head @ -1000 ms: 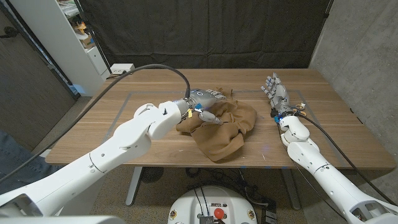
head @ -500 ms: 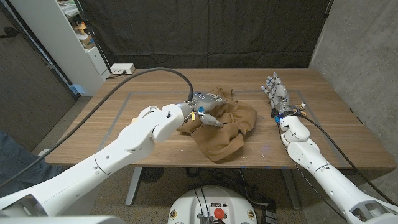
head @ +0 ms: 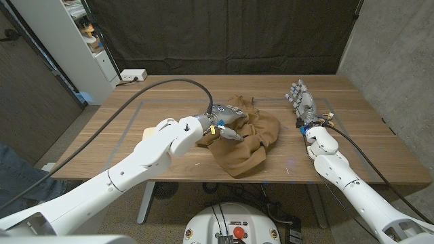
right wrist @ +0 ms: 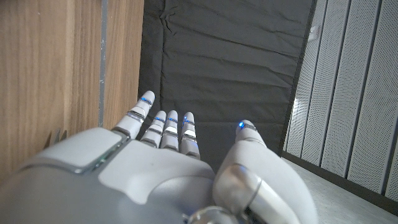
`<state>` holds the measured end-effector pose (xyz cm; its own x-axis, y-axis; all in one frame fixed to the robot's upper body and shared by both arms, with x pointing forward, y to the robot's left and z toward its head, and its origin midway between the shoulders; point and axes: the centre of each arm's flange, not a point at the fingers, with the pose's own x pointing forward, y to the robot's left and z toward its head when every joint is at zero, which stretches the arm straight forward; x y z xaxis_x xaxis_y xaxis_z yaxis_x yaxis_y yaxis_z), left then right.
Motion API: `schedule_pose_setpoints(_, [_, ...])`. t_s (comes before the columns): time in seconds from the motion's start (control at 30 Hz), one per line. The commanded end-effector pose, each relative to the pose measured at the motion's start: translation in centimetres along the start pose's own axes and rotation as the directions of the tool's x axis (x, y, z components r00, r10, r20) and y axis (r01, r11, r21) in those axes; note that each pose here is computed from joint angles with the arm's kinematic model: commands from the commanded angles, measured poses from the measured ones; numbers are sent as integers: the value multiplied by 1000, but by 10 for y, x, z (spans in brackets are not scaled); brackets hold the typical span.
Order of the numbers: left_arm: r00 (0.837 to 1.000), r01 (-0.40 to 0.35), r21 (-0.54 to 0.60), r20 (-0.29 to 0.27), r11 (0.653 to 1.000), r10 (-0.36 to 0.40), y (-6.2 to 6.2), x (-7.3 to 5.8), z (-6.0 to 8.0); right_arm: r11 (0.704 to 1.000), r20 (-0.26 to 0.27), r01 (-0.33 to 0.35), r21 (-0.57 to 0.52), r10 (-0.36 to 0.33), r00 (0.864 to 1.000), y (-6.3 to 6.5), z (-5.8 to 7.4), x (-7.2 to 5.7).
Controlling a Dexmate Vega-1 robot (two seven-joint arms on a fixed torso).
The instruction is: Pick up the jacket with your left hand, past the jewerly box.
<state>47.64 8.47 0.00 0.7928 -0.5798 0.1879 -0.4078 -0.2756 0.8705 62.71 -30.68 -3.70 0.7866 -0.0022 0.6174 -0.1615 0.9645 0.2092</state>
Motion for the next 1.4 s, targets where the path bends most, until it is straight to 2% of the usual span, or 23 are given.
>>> schedule_pose_setpoints(0.03, [1000, 24, -8, 1, 1000, -24, -8, 6, 4, 1000, 0, 7, 1, -7, 1000, -3, 0, -2])
schedule_pose_setpoints(0.3, [1000, 24, -56, 4, 998, -24, -13, 8, 5, 1000, -6, 9, 3, -9, 1000, -6, -3, -4])
schedule_pose_setpoints(0.8, [998, 61, -53, 7, 997, -61, -20, 14, 11, 1000, -7, 10, 9, -10, 1000, -8, -5, -5])
schedule_pose_setpoints(1.4, [993, 118, -77, 7, 990, -118, -42, 25, 12, 1000, -16, 14, 11, -14, 1000, -8, -9, -5])
